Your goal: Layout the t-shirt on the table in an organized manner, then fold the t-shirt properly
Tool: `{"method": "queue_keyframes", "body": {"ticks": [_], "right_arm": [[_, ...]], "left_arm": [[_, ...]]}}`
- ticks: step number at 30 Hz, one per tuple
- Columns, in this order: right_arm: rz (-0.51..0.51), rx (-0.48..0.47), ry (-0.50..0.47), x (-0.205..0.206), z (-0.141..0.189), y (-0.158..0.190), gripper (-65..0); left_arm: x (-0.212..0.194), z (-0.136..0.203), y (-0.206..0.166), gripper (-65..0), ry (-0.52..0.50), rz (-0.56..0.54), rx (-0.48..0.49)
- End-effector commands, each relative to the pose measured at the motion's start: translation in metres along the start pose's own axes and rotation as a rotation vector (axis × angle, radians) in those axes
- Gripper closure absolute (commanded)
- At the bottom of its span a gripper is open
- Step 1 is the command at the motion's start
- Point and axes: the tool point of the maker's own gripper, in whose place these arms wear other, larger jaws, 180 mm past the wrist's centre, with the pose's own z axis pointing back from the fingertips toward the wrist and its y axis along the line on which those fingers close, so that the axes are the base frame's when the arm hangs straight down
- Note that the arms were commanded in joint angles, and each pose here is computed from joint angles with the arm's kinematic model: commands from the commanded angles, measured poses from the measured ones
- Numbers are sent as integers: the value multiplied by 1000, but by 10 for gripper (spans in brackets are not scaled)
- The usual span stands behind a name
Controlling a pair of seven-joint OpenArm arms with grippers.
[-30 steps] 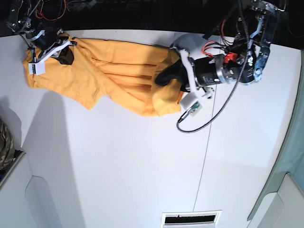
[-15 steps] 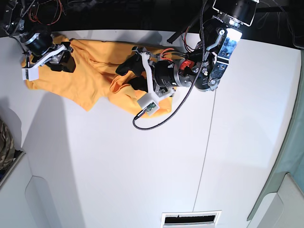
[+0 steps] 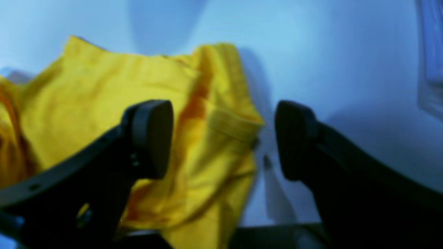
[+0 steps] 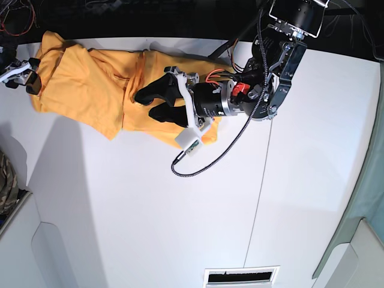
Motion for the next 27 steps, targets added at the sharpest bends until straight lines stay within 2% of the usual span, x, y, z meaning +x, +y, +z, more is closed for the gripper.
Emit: {"method": "queue_keyframes", "body": {"ticks": [1,4,6,13,14,15,18,19,22,27], "right_arm": [[1,17,-28,11,1,-5,-453],[-88,78,-3,-1,-7,-3,-451],[-116,117,54,-14,-14,5,-451],[-80,211,130,-34,-28,41,-438],[-77,214,128,-33,-29,42,-406],[-77,215,123,-30,-30,43,-342],[-80,212,101,-21,-31,42,-50],[-79,213,94,-17,-32,43,0],[-72,223,72,-6,-35,47,0],[-6,234,-19,32,-24,57,0]], "left_arm": [[20,5,0,-391,-60,-25,-12],[26,21,21,-391,-89,-3,50],[29,35,36,-391,-111,13,97],[16,91,84,-391,-128,63,261],[9,99,89,-391,-122,74,285],[2,108,95,-391,-114,84,312],[-20,132,111,-391,-73,104,400],[-27,141,114,-391,-64,114,422],[-46,157,118,-391,-40,138,456],[-74,157,108,-391,8,180,447]]}}
